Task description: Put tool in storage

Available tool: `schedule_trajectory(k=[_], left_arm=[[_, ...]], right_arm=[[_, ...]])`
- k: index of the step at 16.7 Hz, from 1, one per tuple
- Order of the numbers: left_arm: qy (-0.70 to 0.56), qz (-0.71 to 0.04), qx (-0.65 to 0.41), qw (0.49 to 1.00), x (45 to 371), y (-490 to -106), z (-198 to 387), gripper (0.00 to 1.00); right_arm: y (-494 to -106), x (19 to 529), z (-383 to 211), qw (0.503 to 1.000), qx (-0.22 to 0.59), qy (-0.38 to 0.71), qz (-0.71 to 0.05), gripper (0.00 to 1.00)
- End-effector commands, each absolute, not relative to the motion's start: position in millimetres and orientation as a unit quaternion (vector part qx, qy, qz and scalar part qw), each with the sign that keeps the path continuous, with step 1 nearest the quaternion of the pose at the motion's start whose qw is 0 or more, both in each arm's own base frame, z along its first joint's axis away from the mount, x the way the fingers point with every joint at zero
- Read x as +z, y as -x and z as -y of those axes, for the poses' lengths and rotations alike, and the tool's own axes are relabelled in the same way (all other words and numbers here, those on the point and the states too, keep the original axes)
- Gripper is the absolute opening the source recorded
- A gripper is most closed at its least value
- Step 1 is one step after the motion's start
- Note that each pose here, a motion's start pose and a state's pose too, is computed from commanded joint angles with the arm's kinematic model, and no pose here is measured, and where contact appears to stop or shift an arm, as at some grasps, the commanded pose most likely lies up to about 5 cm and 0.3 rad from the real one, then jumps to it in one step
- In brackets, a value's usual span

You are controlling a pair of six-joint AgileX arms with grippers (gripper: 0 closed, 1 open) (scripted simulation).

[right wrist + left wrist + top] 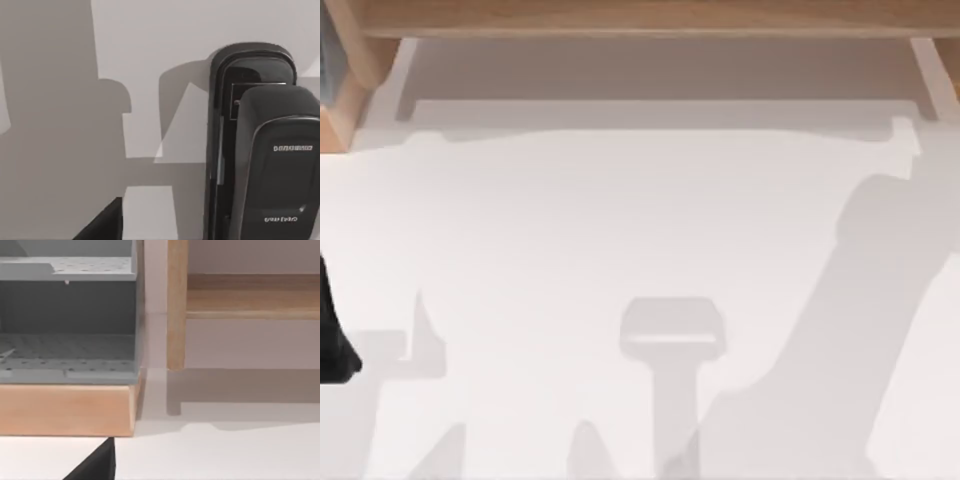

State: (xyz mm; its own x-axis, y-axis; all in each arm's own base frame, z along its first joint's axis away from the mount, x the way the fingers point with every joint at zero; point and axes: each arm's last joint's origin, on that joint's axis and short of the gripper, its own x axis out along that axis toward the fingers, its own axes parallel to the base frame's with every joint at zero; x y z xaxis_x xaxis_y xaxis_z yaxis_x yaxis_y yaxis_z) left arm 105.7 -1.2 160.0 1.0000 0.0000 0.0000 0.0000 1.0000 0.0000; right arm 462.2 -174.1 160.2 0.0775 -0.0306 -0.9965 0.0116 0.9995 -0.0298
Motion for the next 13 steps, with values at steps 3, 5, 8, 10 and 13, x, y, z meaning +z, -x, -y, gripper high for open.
schedule_trajectory(k=[3,5,8,10,13], left_arm=[[0.000,0.000,0.000,1.000,160.0,-105.7,1.2,1.00],[0.000,0.000,0.000,1.000,160.0,-105.7,1.2,1.00],[0.000,0.000,0.000,1.000,160.0,-105.7,1.2,1.00],[0.000,0.000,0.000,1.000,160.0,-105.7,1.2,1.00],[0.000,0.000,0.000,1.000,160.0,-105.7,1.2,1.00]], right_arm=[[-462.0,160.3,174.7,0.734,-0.015,0.007,-0.679,1.00],[-461.7,167.8,173.8,0.745,-0.011,0.015,-0.667,1.00],[-458.8,194.1,174.0,0.786,0.000,0.047,-0.616,1.00],[-454.2,214.7,178.9,0.822,0.006,0.077,-0.565,1.00],[-440.2,239.3,201.7,0.870,-0.002,0.132,-0.475,1.00]])
